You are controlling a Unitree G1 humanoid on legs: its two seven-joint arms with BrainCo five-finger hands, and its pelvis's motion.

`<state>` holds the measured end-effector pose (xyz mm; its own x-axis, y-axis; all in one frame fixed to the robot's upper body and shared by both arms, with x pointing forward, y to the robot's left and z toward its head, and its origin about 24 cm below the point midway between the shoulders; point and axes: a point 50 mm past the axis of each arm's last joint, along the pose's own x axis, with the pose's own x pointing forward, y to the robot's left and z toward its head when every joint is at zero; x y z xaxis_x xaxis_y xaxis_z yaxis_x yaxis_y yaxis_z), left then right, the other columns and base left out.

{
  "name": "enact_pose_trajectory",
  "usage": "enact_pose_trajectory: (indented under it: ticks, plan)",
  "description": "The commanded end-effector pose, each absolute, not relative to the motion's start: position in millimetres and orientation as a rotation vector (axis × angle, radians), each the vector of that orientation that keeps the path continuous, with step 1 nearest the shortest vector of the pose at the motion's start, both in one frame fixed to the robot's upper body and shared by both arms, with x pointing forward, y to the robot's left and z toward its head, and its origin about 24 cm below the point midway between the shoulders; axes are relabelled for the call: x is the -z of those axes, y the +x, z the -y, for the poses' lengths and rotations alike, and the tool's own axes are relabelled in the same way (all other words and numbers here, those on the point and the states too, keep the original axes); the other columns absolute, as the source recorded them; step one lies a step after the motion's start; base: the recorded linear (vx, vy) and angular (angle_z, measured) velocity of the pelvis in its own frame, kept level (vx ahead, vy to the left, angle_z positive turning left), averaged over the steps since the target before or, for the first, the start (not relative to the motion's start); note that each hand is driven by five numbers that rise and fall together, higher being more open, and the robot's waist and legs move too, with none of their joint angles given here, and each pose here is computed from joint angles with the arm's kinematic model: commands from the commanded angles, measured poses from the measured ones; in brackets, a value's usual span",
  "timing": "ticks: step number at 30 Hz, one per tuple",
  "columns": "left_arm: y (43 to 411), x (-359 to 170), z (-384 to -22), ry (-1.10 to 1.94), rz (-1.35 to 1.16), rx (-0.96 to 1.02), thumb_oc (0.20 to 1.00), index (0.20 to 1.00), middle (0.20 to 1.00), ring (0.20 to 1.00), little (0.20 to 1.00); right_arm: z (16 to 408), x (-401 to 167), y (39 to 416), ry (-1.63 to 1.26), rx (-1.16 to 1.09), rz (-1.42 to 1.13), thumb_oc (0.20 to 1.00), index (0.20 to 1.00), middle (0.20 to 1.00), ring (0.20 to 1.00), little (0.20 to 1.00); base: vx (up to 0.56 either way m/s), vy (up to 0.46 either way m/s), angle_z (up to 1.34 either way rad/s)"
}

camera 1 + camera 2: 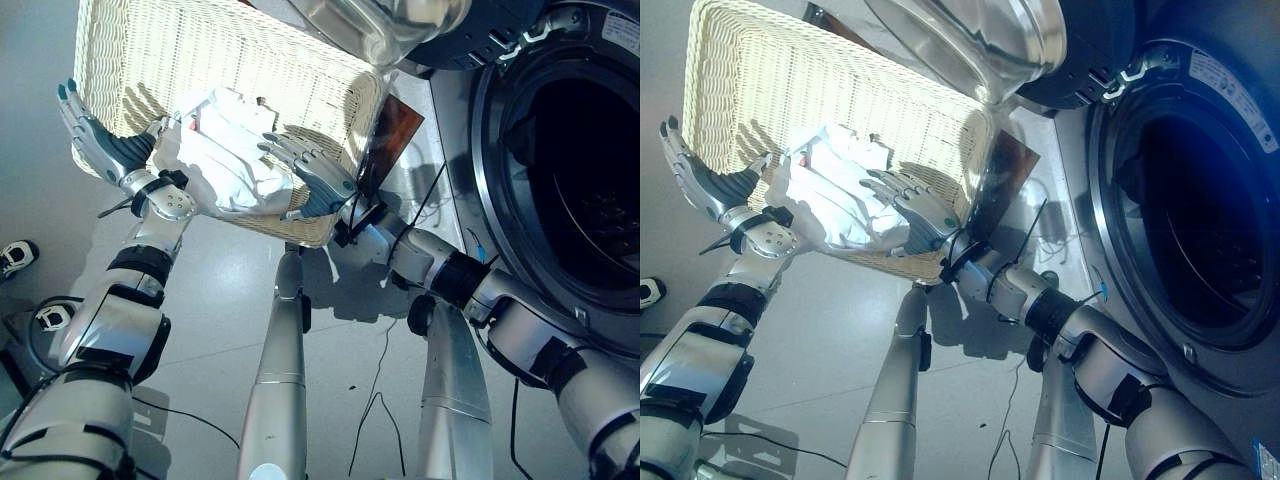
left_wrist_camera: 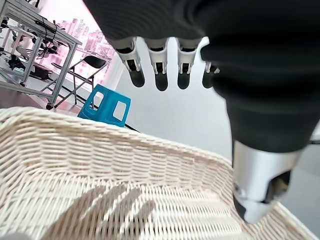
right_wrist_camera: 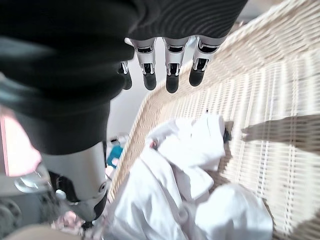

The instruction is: Put the clothes into the washing machine.

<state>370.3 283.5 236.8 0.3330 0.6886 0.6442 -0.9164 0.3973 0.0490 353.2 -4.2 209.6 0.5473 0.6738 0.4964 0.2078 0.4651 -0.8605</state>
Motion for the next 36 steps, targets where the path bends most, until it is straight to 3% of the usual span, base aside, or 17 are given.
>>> enact_pose_trajectory:
  ticks: [1, 18, 36]
  plan:
    - [368, -271, -286, 0.364, 0.684, -1.146, 1.0, 1.0, 1.0, 1.0, 1.0, -19, -234, 345, -1.04, -0.378, 1.082, 1.0, 1.0, 1.0, 1.0, 1.0, 0.02, -0.048, 0.05]
    - [372, -283, -240, 0.277, 0.828, -0.995, 1.0, 1.0, 1.0, 1.0, 1.0, -14, -276, 372, -1.117, -0.12, 1.035, 1.0, 1.0, 1.0, 1.0, 1.0, 0.02, -0.012, 0.08]
    - [364, -280, -210, 0.204, 0.964, -0.878, 1.0, 1.0, 1.0, 1.0, 1.0, -14, -260, 386, -1.259, -0.222, 0.837, 1.0, 1.0, 1.0, 1.0, 1.0, 0.01, 0.011, 0.04]
